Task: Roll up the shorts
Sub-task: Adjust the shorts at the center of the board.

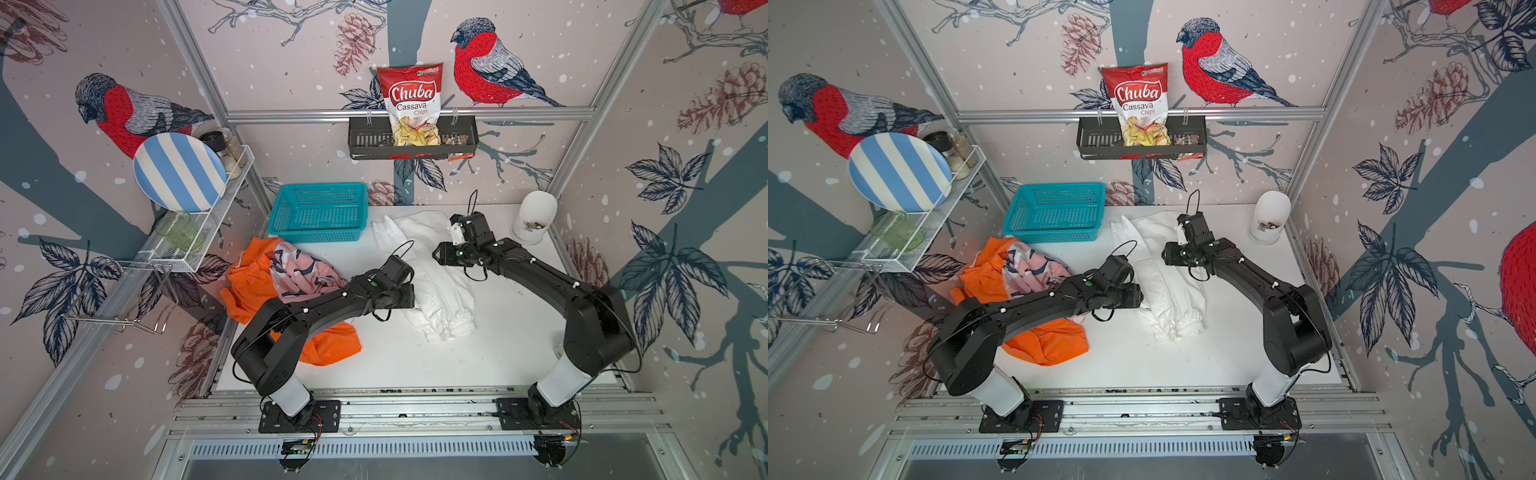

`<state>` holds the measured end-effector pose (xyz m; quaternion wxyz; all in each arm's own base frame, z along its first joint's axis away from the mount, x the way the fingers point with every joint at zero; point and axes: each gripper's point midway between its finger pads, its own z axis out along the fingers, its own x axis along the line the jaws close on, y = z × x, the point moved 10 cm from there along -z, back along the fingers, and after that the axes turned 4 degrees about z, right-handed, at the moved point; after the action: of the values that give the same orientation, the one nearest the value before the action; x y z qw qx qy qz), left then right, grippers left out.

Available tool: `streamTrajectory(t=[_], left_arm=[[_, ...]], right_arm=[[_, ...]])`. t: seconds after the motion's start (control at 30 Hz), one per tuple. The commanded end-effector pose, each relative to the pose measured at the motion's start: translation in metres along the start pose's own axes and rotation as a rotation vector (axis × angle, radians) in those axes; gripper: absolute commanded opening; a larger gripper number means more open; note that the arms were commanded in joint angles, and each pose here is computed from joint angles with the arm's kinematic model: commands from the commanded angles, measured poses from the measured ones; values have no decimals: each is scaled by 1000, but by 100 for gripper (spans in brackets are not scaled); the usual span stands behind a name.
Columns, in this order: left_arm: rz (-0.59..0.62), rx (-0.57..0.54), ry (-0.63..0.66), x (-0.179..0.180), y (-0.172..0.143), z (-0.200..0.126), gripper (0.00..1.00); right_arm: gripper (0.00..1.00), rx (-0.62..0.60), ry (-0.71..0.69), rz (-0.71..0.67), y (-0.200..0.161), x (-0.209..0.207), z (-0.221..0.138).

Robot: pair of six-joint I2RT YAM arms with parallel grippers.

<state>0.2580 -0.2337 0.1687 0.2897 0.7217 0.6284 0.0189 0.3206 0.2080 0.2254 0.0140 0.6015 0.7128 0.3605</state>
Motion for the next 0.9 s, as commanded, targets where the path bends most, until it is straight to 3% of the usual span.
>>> streamTrajectory(t=[0.0, 0.23, 0.4, 0.53, 0.7, 0.87], left_arm=[[4, 8, 5, 18, 6, 0, 59], [-88, 56, 31, 70, 5, 23, 59], [-197, 64, 81, 116, -15, 20, 59], [-265, 63, 107, 139, -31, 15, 59], [-286, 37, 119, 139, -38, 2, 59], [-232, -25, 122, 118, -26, -20, 58]], right_arm=[[53, 65, -37, 9, -34, 12, -4], [53, 215, 96, -35, -111, 62, 17], [53, 295, 65, -20, -148, 54, 46], [52, 282, -60, 48, -152, 10, 45], [51, 236, -175, 160, -145, -46, 20], [51, 168, -15, 138, -115, -33, -10]])
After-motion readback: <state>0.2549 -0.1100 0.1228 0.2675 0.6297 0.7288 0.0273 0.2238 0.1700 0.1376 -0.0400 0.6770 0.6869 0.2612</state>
